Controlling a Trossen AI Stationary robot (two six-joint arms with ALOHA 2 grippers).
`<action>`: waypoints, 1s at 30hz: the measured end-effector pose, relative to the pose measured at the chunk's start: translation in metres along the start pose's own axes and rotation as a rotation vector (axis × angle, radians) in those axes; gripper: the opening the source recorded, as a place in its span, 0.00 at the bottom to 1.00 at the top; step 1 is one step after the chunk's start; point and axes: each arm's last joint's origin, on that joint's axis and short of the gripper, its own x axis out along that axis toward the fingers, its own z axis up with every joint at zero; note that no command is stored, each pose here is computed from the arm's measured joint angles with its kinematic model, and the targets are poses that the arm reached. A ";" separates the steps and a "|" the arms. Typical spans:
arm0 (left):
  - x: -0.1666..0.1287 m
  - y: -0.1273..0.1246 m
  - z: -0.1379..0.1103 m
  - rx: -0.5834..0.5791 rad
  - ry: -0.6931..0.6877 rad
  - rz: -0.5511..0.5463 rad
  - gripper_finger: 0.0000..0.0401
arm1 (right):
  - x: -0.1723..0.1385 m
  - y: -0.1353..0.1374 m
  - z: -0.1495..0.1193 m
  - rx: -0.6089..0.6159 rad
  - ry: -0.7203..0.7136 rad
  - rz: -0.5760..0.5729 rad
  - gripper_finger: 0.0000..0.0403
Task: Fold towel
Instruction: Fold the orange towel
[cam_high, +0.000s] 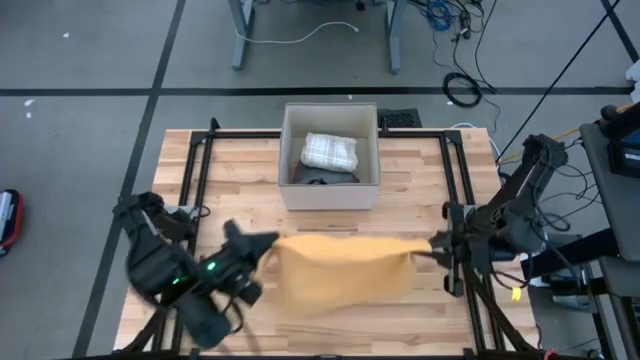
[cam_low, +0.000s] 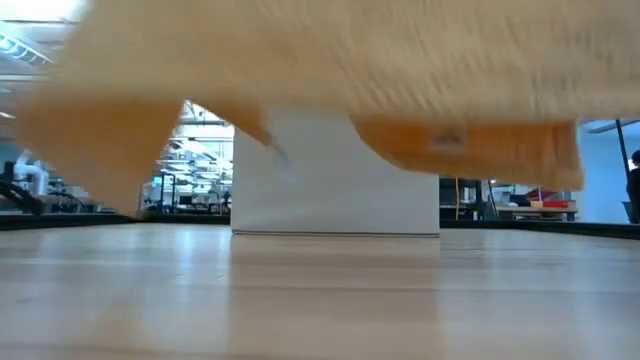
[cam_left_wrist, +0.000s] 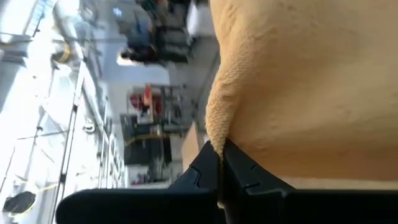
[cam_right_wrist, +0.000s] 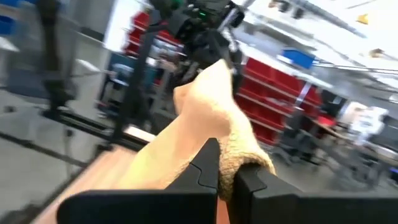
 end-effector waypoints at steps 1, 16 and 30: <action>0.008 0.002 -0.003 0.020 0.028 -0.015 0.00 | -0.001 -0.004 0.000 -0.007 0.003 -0.017 0.00; 0.041 0.017 -0.020 -0.136 0.000 -0.350 0.00 | -0.022 -0.018 -0.020 0.111 0.144 0.209 0.00; 0.074 -0.096 0.021 -0.224 -0.043 -0.906 0.00 | 0.013 0.083 -0.109 0.428 0.440 0.559 0.00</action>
